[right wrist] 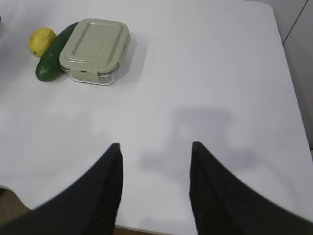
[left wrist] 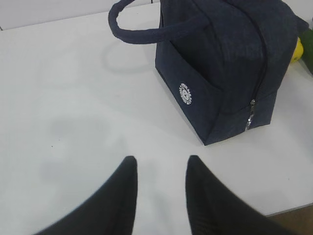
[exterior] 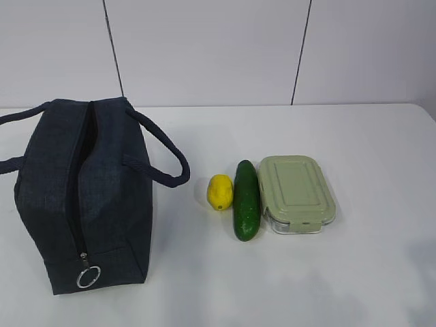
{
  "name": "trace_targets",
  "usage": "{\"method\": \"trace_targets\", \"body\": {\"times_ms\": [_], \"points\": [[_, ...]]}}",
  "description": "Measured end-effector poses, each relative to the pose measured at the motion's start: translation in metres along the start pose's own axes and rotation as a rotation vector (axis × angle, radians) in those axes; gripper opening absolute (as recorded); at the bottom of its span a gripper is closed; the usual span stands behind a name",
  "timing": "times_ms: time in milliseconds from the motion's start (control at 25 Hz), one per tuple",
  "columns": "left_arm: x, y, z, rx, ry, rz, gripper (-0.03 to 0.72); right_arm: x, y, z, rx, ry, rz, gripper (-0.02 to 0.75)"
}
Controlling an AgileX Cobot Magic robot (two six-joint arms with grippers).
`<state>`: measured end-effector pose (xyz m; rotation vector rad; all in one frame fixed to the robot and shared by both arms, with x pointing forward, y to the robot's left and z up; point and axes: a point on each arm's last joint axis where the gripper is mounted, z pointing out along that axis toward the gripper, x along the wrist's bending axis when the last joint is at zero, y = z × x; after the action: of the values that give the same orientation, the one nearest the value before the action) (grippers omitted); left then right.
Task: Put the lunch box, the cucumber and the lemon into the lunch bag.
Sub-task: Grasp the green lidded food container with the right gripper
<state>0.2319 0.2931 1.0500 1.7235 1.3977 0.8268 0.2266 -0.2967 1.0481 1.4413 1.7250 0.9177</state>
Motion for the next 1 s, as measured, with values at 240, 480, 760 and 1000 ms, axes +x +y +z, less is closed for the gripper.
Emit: {"method": "trace_targets", "body": {"times_ms": [240,480,760,1000], "points": [[0.0000,0.0000,0.0000,0.000,0.000,0.000,0.243,0.0000,0.0000,0.0000,0.000,0.000,0.000,0.327],[0.0000,0.0000,0.0000,0.000,0.000,0.000,0.243,0.0000,0.0000,0.0000,0.000,0.000,0.000,0.327],[0.0000,0.0000,0.0000,0.000,0.000,0.000,0.243,0.0000,0.0000,0.0000,0.000,0.000,0.000,0.328],[0.0000,0.0000,0.0000,0.000,0.000,0.000,0.243,0.0000,0.0000,0.0000,0.000,0.000,0.000,0.327]]}}
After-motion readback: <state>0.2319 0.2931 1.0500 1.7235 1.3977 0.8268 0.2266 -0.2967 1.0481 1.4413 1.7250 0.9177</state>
